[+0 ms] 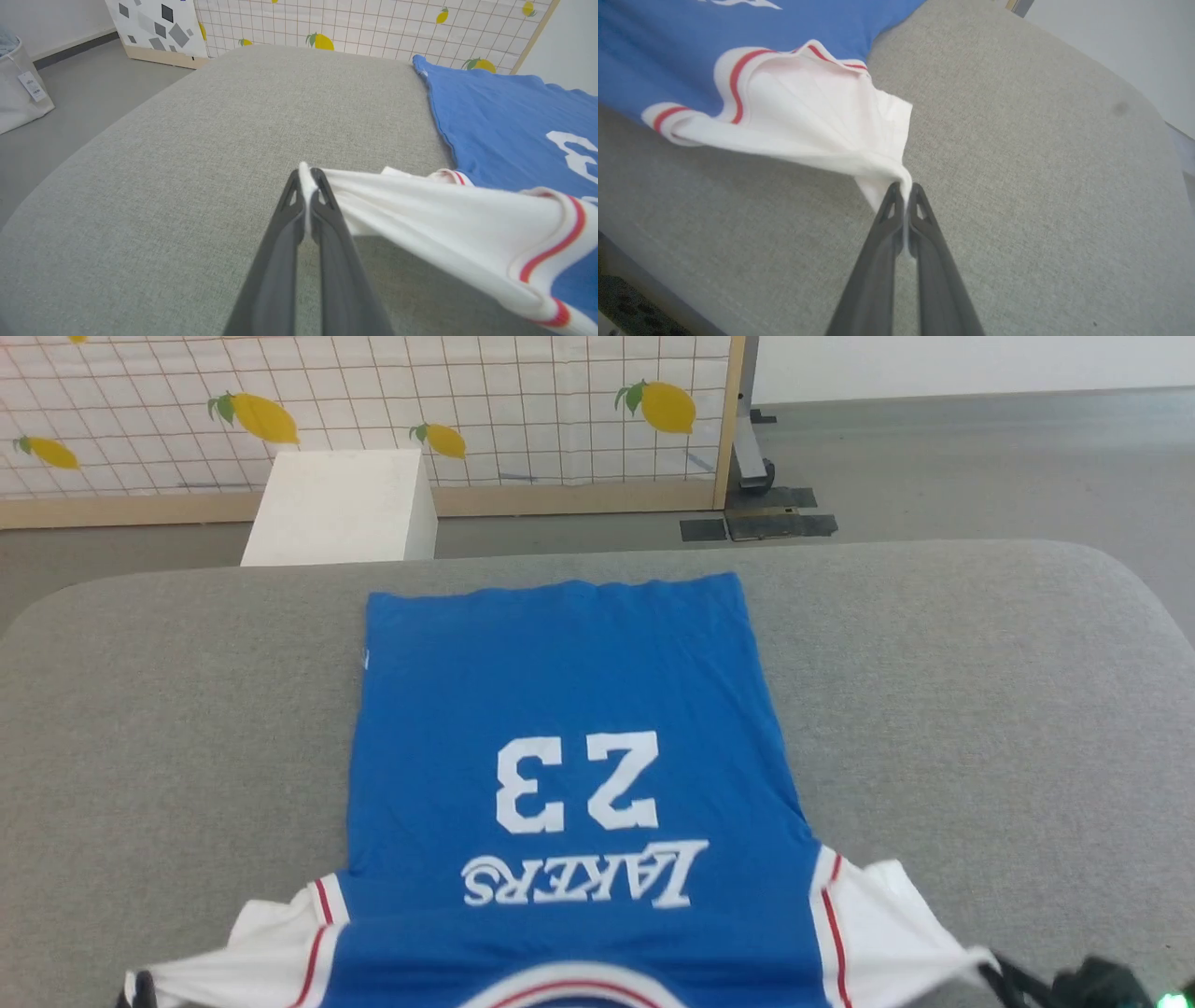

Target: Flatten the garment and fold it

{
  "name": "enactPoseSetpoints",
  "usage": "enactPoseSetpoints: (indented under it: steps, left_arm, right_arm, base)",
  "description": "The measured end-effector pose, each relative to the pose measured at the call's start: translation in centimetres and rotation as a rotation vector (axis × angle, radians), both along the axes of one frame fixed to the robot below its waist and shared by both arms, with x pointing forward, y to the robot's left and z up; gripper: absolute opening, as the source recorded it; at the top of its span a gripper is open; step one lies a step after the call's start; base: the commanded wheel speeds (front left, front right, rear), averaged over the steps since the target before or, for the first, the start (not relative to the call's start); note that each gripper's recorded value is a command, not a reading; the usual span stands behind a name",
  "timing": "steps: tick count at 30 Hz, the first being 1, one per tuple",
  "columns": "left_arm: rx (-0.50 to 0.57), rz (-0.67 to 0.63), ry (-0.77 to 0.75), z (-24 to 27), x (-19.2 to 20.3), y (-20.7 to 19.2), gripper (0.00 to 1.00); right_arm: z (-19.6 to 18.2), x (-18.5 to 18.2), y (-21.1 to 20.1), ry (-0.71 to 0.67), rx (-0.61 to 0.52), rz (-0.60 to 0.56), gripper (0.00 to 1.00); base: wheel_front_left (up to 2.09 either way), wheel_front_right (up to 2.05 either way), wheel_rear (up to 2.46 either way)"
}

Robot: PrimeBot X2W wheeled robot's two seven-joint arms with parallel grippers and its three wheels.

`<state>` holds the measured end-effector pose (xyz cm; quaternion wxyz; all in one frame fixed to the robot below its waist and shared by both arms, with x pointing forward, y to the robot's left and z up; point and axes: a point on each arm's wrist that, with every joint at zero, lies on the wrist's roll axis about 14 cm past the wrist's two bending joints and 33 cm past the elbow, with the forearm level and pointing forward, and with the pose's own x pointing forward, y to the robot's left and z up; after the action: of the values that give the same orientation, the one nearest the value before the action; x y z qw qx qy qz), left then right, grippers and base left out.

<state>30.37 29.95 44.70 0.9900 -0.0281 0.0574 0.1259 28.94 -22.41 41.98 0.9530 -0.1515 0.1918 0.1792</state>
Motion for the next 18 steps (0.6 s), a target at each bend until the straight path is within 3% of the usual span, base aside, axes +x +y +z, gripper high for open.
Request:
enactPoseSetpoints:
  steps: [6,12,13,14,15,18]
  left_arm:
    - [0.016,0.015,0.097,-2.5,-2.0,0.3,0.00]
    - [0.002,0.039,0.122,-3.3,-2.5,0.5,0.00]
    - [0.002,0.035,0.120,-3.3,-2.4,0.3,0.00]
    - [0.004,0.030,0.117,-3.2,-2.2,0.2,0.00]
    - [0.007,0.024,0.108,-2.9,-2.0,0.0,0.00]
    - [-0.015,0.034,0.067,-2.1,-1.4,-0.1,0.00]
  right_arm:
    - [-4.5,-4.4,0.1,0.161,0.004,-0.024,0.00]
    - [-5.6,-5.7,0.9,0.204,0.029,-0.029,0.00]
    - [-5.5,-5.7,1.0,0.203,0.029,-0.027,0.13]
    - [-5.4,-5.5,1.1,0.199,0.032,-0.029,0.41]
    - [-5.2,-5.3,1.2,0.192,0.037,-0.030,1.00]
    - [-3.9,-3.8,1.2,0.146,0.027,-0.015,1.00]
  base:
    - [0.00,0.00,0.00]
    - [0.00,0.00,0.00]
    - [0.00,0.00,0.00]
    - [0.00,0.00,0.00]
    - [0.00,0.00,0.00]
    - [0.00,0.00,0.00]
